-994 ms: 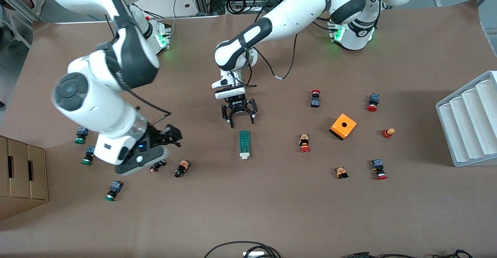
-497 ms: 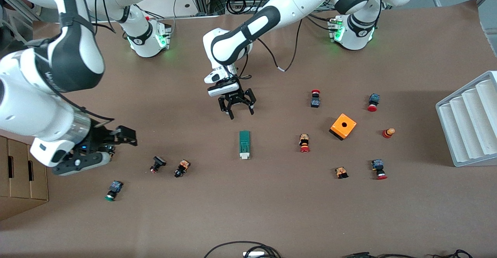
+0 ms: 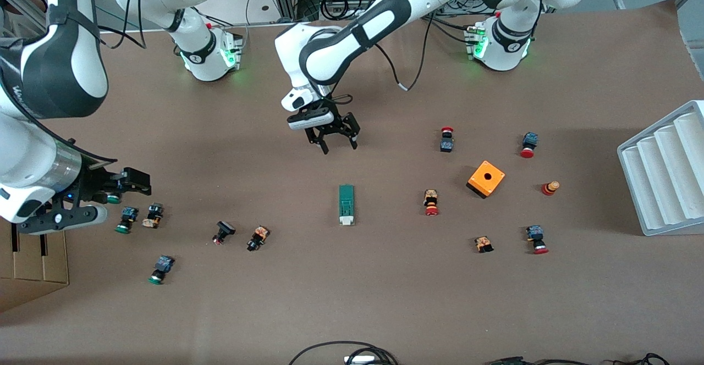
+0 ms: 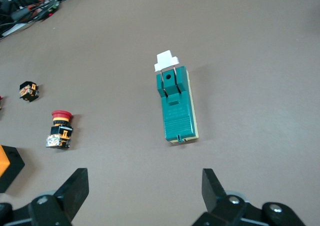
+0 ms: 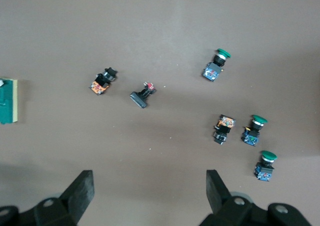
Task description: Close load switch with both arms
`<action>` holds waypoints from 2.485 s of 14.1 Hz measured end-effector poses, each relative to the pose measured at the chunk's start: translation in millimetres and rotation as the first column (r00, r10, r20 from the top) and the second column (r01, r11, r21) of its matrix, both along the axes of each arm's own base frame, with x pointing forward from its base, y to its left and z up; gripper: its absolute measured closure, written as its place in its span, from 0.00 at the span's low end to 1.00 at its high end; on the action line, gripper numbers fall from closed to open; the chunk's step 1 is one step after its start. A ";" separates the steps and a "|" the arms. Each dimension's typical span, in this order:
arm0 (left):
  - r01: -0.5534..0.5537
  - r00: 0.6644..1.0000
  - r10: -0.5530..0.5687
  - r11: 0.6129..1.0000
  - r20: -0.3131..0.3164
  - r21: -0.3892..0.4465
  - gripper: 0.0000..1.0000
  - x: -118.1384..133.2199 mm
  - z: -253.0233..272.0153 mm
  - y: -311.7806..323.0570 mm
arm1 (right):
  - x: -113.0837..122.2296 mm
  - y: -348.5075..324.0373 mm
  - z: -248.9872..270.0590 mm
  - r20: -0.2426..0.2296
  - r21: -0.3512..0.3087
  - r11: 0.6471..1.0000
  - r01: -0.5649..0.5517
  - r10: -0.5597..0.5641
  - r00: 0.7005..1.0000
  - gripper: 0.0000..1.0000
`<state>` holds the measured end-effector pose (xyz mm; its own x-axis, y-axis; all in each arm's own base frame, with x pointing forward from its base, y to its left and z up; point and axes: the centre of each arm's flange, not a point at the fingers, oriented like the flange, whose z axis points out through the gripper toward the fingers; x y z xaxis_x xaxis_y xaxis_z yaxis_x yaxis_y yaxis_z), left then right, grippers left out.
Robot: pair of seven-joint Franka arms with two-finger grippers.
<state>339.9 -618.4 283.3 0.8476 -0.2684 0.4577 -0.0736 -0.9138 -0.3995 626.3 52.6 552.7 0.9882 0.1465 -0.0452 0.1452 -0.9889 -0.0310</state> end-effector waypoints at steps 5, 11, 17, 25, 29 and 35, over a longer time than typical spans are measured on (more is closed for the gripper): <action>0.079 0.989 -0.074 0.996 -0.128 0.032 0.00 35.5 51.2 20.5 | -13.8 -5.8 5.6 -0.001 0.014 1.000 -0.027 0.027 1.000 0.00; 0.173 0.933 -0.167 0.985 -0.318 -0.011 0.00 103.0 121.0 81.5 | -13.6 -30.9 0.7 -0.011 0.016 1.000 -0.006 0.006 1.000 0.00; 0.156 0.885 -0.204 0.977 -0.419 -0.146 0.00 165.5 183.1 161.0 | -19.4 -79.0 5.1 -0.028 0.008 0.998 0.061 -0.061 0.998 0.00; -0.115 0.846 -0.047 0.956 -0.531 -0.268 0.00 240.3 249.4 334.0 | -54.0 -87.0 53.2 -0.028 0.013 0.997 0.075 -0.075 0.997 0.00; -0.187 0.843 0.020 0.948 -0.538 -0.258 0.00 260.4 268.1 410.6 | -59.6 -125.7 57.4 -0.016 0.022 0.989 0.144 -0.144 0.989 0.00; -0.204 0.841 0.036 0.945 -0.540 -0.255 0.00 273.5 277.8 496.7 | -48.2 -104.8 27.4 -0.065 0.022 0.994 0.109 -0.107 0.992 0.00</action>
<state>613.4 -121.6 561.1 0.9970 -0.0744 -0.0217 -0.0753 -0.9960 -0.0473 578.2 -52.2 580.1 0.9935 0.0408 -0.1060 0.0342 -0.9975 -0.0625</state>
